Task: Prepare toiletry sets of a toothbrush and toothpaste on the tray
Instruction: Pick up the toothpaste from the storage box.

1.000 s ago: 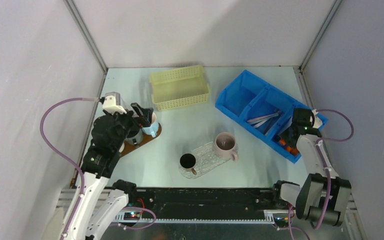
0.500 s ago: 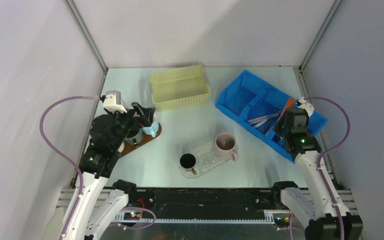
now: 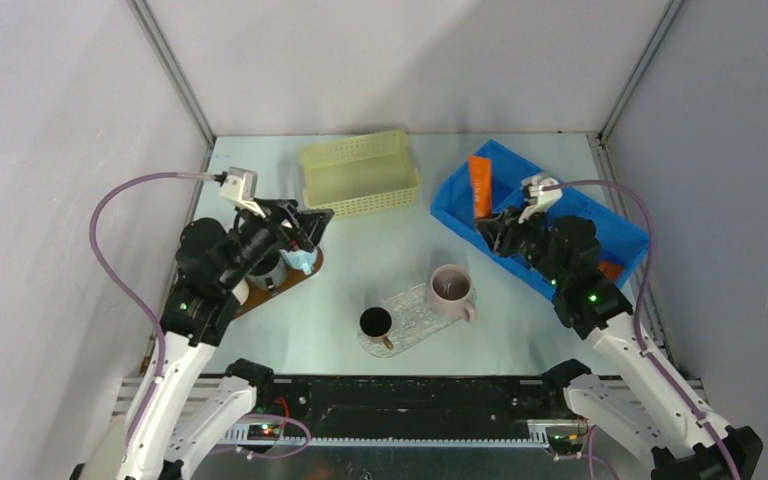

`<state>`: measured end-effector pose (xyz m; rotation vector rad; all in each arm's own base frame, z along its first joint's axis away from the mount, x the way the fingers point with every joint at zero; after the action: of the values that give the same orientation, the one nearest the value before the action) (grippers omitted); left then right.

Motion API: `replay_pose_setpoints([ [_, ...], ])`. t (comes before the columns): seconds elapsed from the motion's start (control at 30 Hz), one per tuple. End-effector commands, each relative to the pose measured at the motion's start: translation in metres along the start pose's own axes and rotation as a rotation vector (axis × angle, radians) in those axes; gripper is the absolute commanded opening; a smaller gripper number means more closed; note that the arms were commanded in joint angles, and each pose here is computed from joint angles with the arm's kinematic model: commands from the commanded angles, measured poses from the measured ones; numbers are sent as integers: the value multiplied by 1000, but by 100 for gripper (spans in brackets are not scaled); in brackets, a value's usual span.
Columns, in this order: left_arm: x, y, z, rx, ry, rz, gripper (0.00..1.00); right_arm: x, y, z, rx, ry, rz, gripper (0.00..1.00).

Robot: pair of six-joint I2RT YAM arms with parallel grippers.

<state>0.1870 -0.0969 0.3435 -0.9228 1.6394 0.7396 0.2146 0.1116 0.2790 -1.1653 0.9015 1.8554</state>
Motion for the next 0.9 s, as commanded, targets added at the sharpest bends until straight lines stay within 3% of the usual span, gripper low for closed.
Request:
replay_pose_setpoints([
  [0.0,-31,1,-28,227,-128,-101,100,-39,-2,51,-392,132,-162,0],
  [0.17,-42,-1,-50,431,-216,-135,100,-37,1,83,-726,181,-136,0],
  [0.33,-52,-4,-74,627,-271,-193,99,-35,5,100,-933,218,-96,0],
  [0.63,-62,-7,-108,855,-316,-213,98,-24,8,115,-1083,245,8,0],
  [0.87,-60,-14,-124,934,-313,-201,87,-19,11,121,-1114,271,39,0],
])
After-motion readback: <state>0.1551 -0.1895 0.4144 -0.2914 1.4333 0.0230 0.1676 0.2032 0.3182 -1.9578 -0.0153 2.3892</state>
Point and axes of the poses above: each gripper's point midway between its finger pads, its own y axis back along the fingers, its own z axis along the line the jaws close on, x = y × z, the point moved 8 cm from there along y, back along the fingers, and after that the axes turned 7 degrees about -y, right-handed, at the moved point
